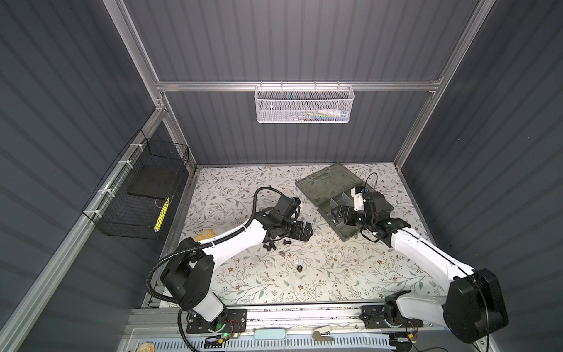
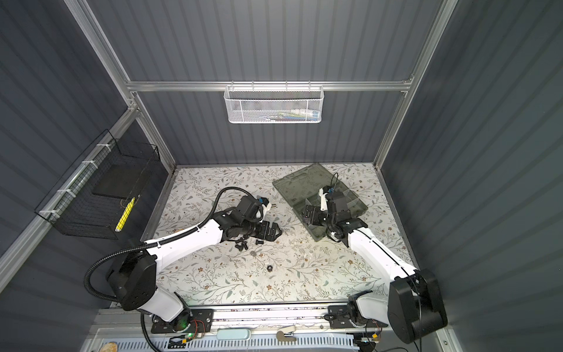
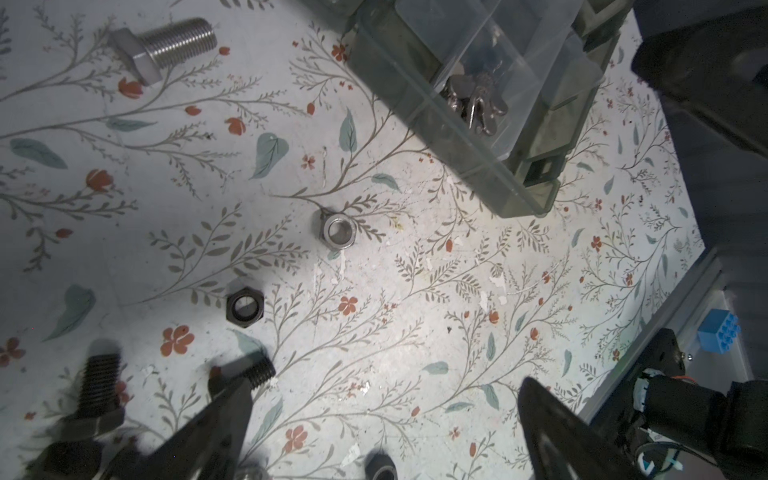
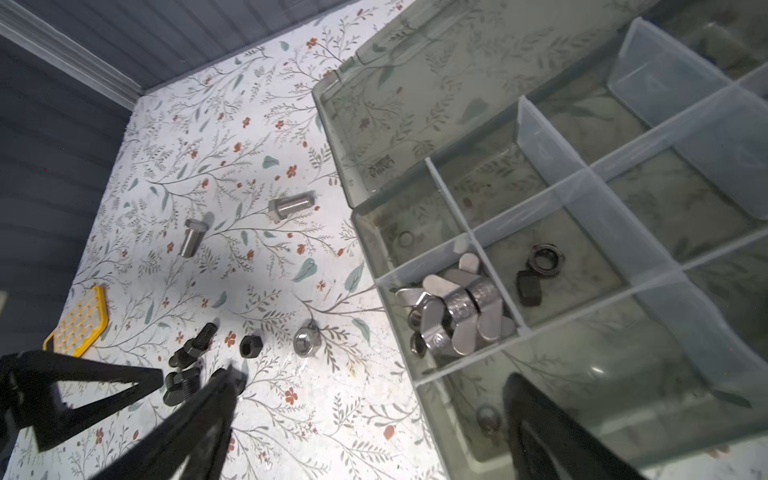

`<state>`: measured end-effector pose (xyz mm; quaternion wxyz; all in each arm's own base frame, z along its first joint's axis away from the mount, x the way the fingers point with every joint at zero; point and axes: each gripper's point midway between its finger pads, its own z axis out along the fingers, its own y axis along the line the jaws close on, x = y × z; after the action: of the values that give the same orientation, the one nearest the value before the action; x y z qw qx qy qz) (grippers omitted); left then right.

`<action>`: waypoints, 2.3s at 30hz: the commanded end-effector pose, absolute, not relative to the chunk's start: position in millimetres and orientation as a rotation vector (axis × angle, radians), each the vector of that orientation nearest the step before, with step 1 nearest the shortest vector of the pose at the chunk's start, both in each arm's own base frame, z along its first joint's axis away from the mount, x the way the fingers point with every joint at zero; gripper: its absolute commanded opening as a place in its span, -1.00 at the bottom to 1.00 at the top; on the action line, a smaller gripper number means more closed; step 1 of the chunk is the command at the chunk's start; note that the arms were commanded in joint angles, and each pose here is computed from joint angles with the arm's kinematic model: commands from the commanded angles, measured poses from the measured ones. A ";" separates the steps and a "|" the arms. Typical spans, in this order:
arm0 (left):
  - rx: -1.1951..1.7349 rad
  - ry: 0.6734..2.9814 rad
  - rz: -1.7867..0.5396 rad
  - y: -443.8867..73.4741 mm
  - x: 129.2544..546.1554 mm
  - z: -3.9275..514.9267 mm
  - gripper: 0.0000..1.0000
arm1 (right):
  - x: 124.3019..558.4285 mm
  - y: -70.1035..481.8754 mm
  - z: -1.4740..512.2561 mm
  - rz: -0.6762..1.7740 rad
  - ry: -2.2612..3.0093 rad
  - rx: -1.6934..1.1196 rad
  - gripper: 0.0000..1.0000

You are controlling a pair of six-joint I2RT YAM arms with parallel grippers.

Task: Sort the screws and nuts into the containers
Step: 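Withdraw the right gripper while the left gripper lowers over a black hex nut, then close the left gripper on the black hex nut and lift it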

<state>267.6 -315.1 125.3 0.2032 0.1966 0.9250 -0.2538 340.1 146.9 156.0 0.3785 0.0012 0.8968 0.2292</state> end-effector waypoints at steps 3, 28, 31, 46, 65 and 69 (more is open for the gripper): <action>0.560 2.629 -0.643 -298.7 253.2 121.7 0.99 | 343.5 157.4 169.7 0.625 2.174 -0.036 0.99; 0.664 2.785 -0.285 -305.6 210.9 53.8 0.57 | 344.7 150.6 150.0 0.537 2.170 0.020 0.98; 0.688 2.786 -0.255 -313.2 203.1 45.7 0.42 | 344.9 147.1 149.3 0.517 2.172 0.033 0.98; 0.708 2.818 -0.163 -313.7 181.9 27.7 0.08 | 346.0 145.4 144.6 0.501 2.189 0.047 0.98; 0.672 2.865 -0.140 -310.7 168.5 24.9 -0.11 | 346.9 143.7 140.3 0.486 2.207 0.060 0.98; 0.669 2.874 -0.125 -309.2 166.1 25.3 -0.16 | 346.9 143.2 140.1 0.483 2.208 0.062 0.98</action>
<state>170.9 -312.8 25.9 0.1047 0.2304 0.9658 -0.0557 344.4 143.7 138.4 0.4254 0.0211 0.8828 0.1979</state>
